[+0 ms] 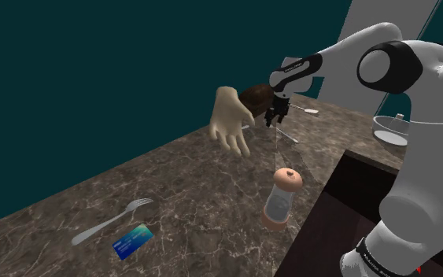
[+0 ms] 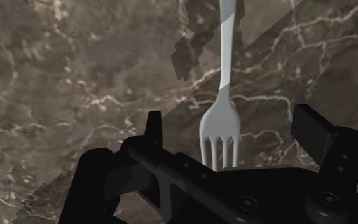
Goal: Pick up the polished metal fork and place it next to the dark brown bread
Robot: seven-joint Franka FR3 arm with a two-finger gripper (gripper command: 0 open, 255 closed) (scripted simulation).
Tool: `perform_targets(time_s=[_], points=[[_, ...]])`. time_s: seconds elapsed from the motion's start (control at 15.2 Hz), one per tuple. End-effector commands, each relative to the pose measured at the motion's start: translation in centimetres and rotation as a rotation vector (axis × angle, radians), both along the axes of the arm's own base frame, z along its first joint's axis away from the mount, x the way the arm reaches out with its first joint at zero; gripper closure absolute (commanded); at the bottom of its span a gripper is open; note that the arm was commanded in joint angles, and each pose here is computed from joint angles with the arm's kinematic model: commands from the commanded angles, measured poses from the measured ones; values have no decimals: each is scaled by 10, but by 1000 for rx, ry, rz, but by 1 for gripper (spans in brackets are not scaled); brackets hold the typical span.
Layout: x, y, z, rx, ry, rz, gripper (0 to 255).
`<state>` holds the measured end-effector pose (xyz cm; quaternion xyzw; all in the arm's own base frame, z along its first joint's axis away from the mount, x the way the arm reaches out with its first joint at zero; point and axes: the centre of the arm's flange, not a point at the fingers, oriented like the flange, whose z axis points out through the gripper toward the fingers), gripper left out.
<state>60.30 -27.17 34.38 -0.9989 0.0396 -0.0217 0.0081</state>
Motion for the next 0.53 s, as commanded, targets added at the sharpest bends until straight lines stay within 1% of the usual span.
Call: perform_targets(time_s=[0.0, 0.2, 0.46], points=[[-1, 0, 13, 0, 0, 0, 0], [-2, -1, 50, 0, 0, 0, 0], [-2, -1, 50, 0, 0, 0, 0]])
